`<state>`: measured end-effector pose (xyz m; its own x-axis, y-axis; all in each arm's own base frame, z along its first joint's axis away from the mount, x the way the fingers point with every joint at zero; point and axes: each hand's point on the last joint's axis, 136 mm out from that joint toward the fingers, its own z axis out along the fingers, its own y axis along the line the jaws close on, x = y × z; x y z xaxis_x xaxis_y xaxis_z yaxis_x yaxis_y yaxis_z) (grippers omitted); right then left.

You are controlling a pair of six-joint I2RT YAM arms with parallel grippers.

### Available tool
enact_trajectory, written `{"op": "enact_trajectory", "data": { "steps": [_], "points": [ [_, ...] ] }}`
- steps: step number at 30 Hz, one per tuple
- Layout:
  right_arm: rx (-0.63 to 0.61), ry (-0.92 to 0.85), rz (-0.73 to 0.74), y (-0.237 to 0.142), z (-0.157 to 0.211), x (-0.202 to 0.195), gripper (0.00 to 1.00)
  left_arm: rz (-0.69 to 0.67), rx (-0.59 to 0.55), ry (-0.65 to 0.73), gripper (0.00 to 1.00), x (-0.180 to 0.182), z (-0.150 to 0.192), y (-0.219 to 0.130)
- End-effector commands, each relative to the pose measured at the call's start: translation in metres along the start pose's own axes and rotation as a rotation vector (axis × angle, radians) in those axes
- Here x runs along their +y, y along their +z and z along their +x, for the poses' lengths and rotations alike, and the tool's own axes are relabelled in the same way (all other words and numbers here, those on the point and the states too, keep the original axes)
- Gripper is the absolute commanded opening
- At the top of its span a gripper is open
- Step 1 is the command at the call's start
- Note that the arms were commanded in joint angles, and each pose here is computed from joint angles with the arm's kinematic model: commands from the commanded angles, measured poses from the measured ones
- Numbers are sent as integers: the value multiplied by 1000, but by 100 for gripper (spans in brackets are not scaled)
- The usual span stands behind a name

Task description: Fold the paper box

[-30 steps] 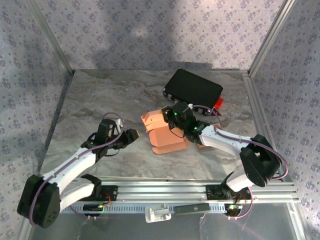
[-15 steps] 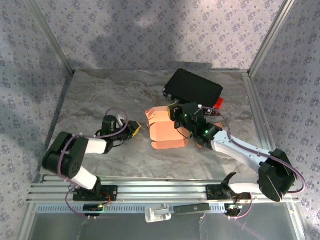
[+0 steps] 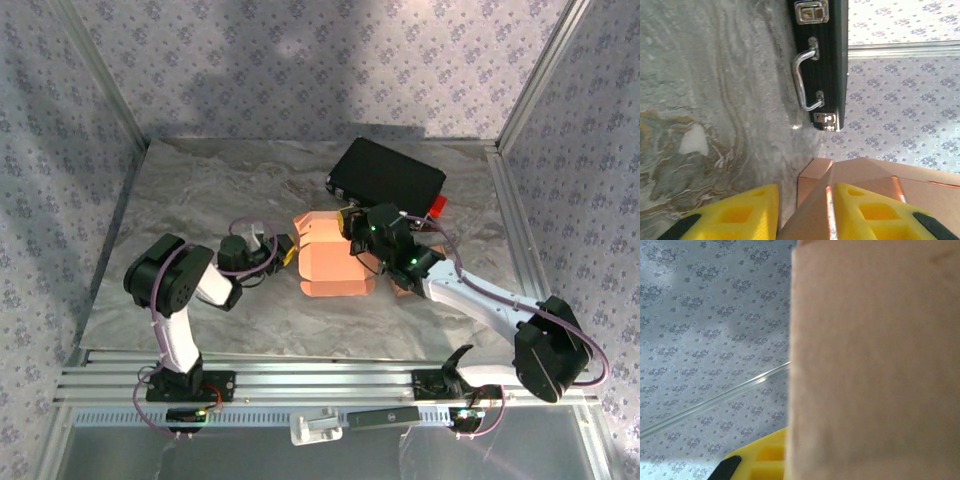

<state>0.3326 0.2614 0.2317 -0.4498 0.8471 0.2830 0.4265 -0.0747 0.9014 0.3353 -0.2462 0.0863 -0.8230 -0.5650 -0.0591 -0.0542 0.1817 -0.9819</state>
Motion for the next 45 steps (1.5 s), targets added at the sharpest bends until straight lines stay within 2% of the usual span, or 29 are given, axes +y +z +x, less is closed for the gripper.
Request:
{"op": "enact_trajectory", "data": {
  "steps": [1, 7, 18, 30, 38, 45],
  "points": [
    [-12, 27, -1, 2, -4, 2, 0, 126, -23, 63, 35, -41, -2, 2],
    [-19, 39, -9, 3, -8, 5, 0, 110, 2, 88, 35, -46, 18, 6],
    [-22, 57, -16, 2, -12, 6, 0, 88, -6, 107, 39, -40, 31, 4],
    [-22, 44, 1, 3, -13, -6, 0, -11, 2, 170, 42, -27, 40, 9],
    [-10, 6, 20, 18, -10, -33, 0, -154, -14, 184, 42, 4, 37, -1],
    [20, -19, 47, 38, -2, -59, 0, -302, -61, 153, 43, 44, 26, -28]
  ]
}}
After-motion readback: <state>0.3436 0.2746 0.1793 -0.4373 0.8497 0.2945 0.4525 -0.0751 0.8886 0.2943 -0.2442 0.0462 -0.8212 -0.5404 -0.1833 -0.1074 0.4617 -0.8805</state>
